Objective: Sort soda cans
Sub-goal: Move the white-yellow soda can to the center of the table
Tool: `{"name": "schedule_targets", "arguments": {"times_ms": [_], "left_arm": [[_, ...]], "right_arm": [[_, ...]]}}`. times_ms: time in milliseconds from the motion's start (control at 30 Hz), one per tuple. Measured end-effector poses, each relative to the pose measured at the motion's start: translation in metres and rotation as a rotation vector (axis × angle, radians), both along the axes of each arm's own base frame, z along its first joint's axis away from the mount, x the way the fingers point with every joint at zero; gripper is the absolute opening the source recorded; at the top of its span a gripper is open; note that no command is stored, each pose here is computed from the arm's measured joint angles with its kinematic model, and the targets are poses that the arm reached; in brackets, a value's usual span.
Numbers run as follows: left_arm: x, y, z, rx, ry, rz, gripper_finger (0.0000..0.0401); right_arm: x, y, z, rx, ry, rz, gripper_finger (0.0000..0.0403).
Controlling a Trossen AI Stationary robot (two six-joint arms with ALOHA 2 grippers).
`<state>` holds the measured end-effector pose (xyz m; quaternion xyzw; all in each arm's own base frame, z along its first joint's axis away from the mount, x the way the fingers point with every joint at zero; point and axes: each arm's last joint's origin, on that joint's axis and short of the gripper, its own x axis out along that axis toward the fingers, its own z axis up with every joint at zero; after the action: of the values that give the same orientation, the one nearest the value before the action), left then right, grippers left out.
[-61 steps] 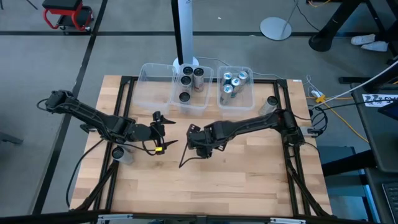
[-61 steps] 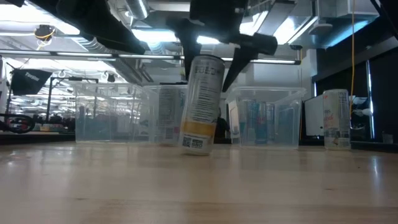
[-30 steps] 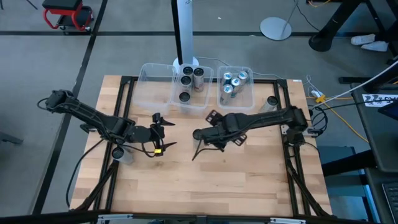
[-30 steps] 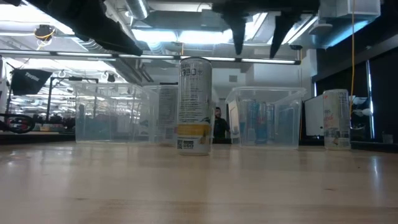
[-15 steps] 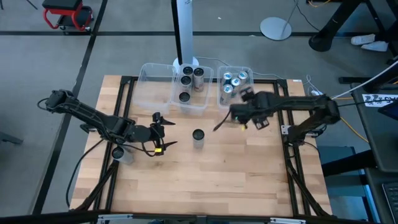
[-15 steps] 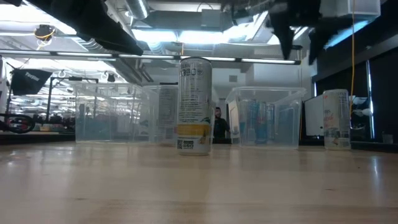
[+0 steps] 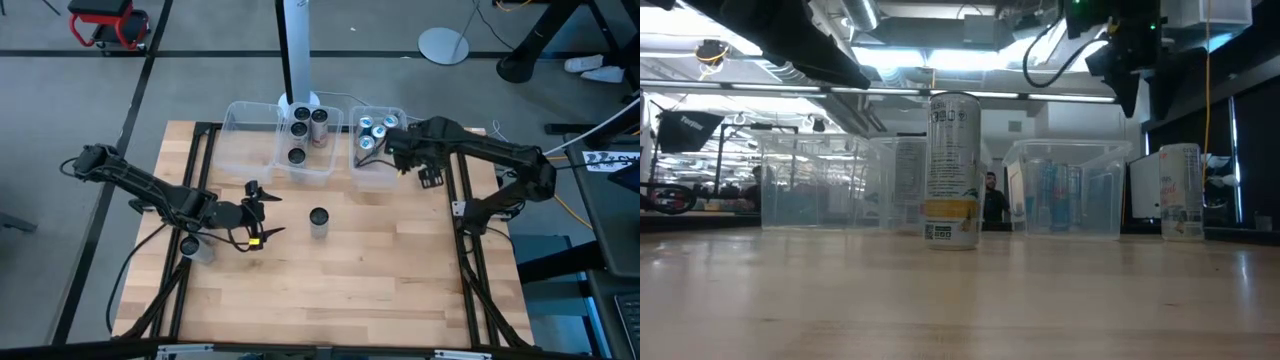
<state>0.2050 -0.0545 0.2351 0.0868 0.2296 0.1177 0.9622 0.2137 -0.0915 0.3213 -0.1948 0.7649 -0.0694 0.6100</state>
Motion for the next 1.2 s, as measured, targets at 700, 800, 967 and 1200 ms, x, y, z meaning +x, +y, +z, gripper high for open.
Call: {"name": "schedule_targets", "arguments": {"times_ms": [700, 800, 967, 1200], "left_arm": [[0.000, 0.000, 0.000, 0.001, 0.003, 0.000, 0.0373], [0.000, 0.000, 0.000, 0.000, 0.001, 0.000, 0.0373], [0.000, 0.000, 0.000, 0.000, 0.001, 0.000, 0.0373], [0.000, 0.000, 0.000, 0.000, 0.000, 0.000, 0.0373]], "right_arm": [[-0.033, -0.035, -0.041, 0.169, 0.155, -0.117, 0.0325], [-0.036, -0.038, -0.046, 0.158, 0.180, -0.130, 0.0325], [-0.035, -0.040, -0.053, 0.150, 0.163, -0.112, 0.0325], [-0.035, -0.040, -0.071, 0.173, 0.151, -0.087, 0.0325]]}}
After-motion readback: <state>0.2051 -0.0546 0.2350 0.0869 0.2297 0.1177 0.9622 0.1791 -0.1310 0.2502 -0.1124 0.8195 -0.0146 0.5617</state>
